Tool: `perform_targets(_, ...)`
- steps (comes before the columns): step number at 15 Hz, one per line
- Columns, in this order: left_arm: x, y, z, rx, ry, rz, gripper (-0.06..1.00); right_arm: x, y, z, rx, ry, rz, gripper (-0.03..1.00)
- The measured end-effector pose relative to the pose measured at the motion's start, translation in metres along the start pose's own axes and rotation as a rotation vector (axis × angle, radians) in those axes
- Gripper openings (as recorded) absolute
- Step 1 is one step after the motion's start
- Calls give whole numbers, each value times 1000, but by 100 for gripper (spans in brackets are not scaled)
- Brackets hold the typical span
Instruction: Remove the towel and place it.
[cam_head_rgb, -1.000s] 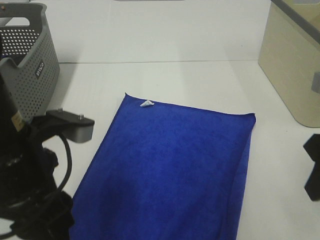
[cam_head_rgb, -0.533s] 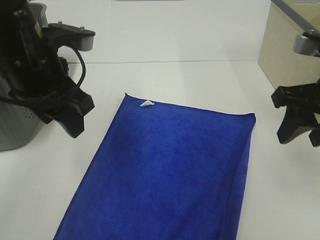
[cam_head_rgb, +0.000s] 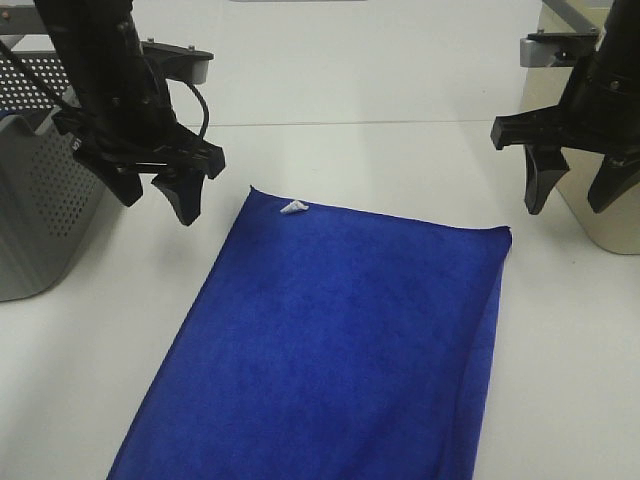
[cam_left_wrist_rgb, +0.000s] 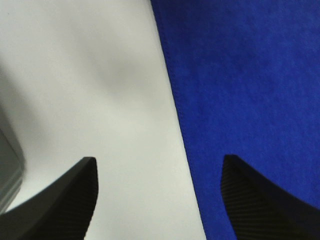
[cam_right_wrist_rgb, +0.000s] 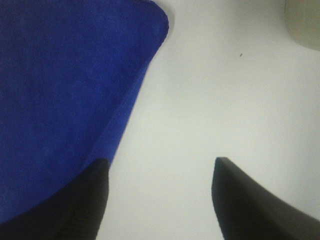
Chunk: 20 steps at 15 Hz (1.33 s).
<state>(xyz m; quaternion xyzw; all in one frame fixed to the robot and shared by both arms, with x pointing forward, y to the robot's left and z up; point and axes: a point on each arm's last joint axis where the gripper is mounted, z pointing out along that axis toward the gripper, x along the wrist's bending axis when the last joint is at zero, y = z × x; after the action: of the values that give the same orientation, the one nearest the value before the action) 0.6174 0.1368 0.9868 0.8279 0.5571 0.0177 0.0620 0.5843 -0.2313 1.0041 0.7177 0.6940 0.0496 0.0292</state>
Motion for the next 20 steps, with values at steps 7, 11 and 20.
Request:
perform_targets(7,4,30,34,27,4,14,66,4,21,17,-74,14,76,75)
perform_targets(11,5,48,62,-2,14,22,66,7,29,61,-17,13,100,80)
perform_targets(20,6,93,107,-74,10,27,66,9,39,107,-37,16,100,80)
